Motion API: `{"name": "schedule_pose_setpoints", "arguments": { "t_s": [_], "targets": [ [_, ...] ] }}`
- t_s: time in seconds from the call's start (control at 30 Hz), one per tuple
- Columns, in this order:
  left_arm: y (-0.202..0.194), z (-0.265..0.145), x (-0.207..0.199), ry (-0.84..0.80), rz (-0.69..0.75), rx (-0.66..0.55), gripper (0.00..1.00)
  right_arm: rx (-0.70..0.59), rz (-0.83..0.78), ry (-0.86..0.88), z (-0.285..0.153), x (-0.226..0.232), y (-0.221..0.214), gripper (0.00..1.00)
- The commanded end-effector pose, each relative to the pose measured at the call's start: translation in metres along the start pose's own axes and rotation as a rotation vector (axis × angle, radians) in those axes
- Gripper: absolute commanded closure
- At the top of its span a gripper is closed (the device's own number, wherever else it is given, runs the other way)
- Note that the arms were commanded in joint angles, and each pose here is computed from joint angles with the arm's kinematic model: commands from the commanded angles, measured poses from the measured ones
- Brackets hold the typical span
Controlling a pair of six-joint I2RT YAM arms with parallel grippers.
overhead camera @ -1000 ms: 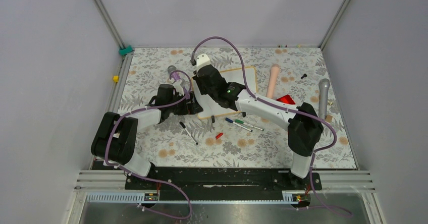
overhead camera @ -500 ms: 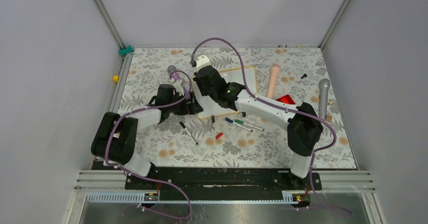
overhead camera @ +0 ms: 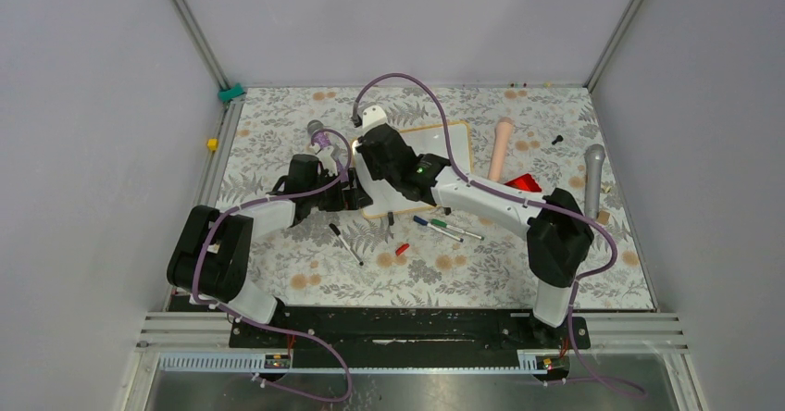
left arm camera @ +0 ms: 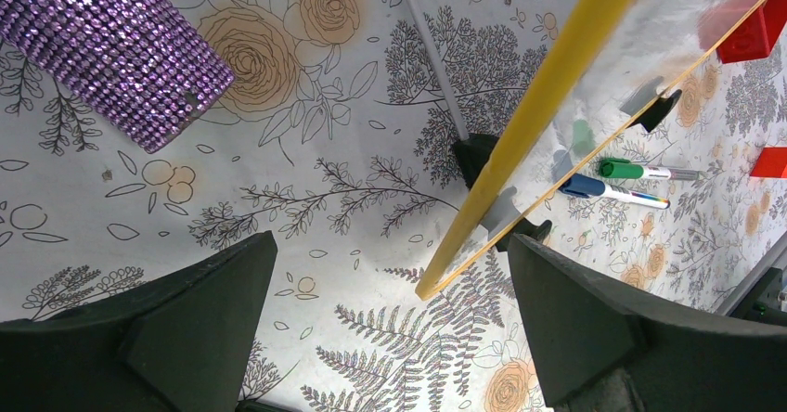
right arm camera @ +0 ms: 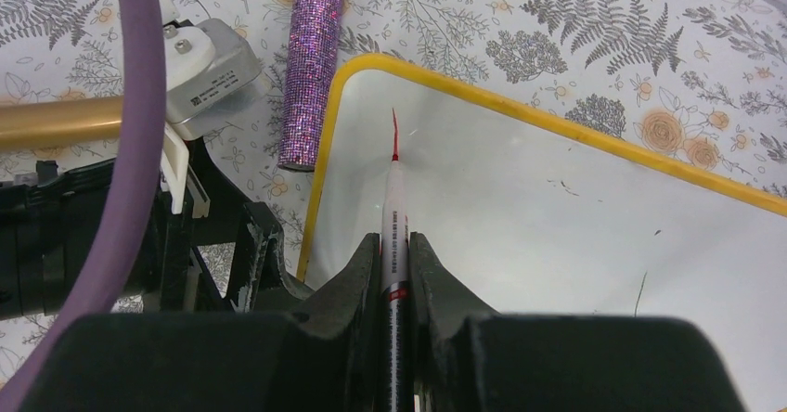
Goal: Write a sentence on the whiteboard
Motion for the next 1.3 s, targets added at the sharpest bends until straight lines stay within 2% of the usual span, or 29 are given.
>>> {"name": "schedule_pose_setpoints", "arguments": {
  "t_s": [0.0, 0.37, 0.6, 0.93, 1.1, 1.27],
  "targets": [
    [0.013, 0.000, -0.009, -0.052, 0.028, -0.044, 0.01, -0.036, 0.029, -0.027, -0.017, -0.008, 0.010, 1.00],
    [0.011, -0.001, -0.011, -0.095, 0.044, -0.037, 0.01, -0.043, 0.002, -0.072, -0.015, -0.014, 0.019, 1.00],
    [0.010, -0.003, -0.014, -0.138, 0.063, -0.048, 0.06, -0.053, -0.003, -0.075, -0.015, -0.015, 0.024, 1.00],
    [0.010, -0.006, -0.015, -0.168, 0.059, -0.061, 0.06, -0.115, 0.015, -0.055, -0.034, -0.022, 0.039, 1.00],
    [0.012, -0.018, -0.016, -0.181, 0.063, -0.127, 0.01, -0.169, 0.039, -0.052, -0.057, -0.031, 0.044, 1.00],
    [0.014, -0.033, -0.014, -0.122, 0.053, -0.238, 0.01, -0.198, 0.040, -0.063, -0.075, -0.040, 0.042, 1.00]
  ]
}}
Point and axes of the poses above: each gripper's point midway between its finger pads, its own z axis out along the fingers, its own x axis along the line the jaws close on, y = z × x, the point moved 9 cm from there along -z, back along the fingers, and after that the axes turned 13 degrees about -z, right-handed, at the moved point
